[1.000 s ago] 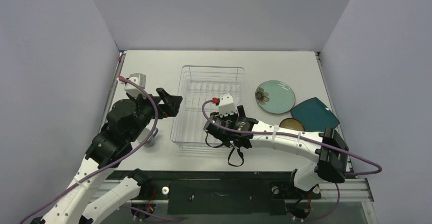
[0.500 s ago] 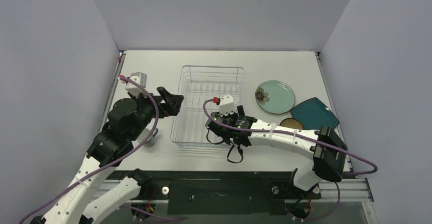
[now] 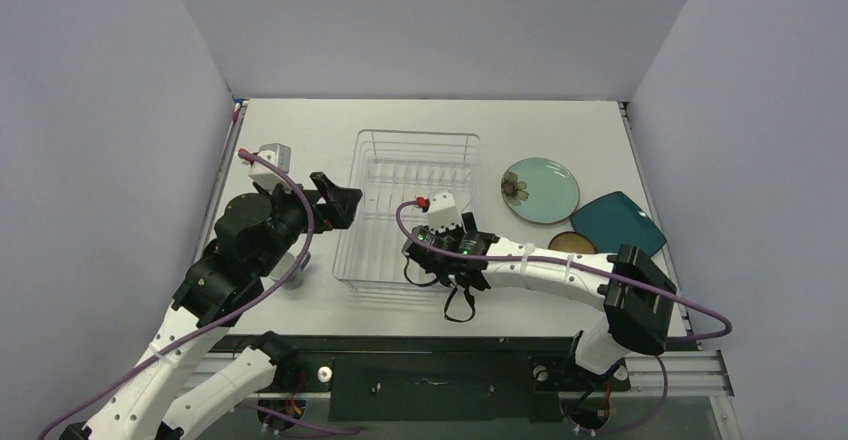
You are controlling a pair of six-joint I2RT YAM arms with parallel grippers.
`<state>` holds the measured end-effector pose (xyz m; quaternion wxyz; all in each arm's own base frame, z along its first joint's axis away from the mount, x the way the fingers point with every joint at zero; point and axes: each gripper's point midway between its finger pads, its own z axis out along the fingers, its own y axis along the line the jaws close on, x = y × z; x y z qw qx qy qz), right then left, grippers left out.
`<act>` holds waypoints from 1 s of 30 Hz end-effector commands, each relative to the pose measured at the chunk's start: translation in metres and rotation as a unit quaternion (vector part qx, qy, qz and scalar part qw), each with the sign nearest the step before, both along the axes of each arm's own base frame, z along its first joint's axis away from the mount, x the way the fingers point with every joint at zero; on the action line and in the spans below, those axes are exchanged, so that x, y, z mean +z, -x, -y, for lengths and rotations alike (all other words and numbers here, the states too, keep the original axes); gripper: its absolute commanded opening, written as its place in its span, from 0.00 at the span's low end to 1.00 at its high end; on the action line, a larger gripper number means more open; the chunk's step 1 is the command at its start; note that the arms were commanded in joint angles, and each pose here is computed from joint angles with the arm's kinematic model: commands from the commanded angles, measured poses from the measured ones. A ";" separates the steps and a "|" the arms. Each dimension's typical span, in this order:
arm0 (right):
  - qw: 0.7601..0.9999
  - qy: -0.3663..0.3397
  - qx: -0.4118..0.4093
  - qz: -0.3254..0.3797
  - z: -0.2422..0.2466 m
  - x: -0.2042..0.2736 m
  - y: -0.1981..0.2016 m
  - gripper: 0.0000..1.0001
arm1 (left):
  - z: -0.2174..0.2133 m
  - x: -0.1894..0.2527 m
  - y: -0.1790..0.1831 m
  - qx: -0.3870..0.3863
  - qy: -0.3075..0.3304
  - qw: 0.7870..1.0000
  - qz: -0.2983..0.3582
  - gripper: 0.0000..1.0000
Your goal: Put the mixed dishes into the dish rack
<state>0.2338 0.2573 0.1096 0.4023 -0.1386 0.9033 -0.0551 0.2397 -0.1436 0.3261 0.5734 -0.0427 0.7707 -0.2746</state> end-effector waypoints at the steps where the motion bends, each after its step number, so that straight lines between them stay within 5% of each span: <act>1: 1.000 -0.023 0.007 0.011 -0.008 0.007 -0.004 0.43 | 0.000 0.008 -0.001 -0.001 0.007 1.000 0.014 0.97; 12: 0.998 -0.059 0.027 0.011 -0.012 0.030 0.001 0.78 | 0.003 0.007 0.000 -0.009 0.005 1.000 0.013 0.97; 22: 0.994 -0.099 0.018 0.049 0.000 0.075 0.000 0.84 | 0.004 0.006 0.002 -0.014 0.006 1.000 0.013 0.97; 30: 0.974 -0.158 -0.045 0.156 0.058 0.146 -0.008 0.78 | 0.017 0.003 0.002 -0.045 0.003 0.999 0.006 0.96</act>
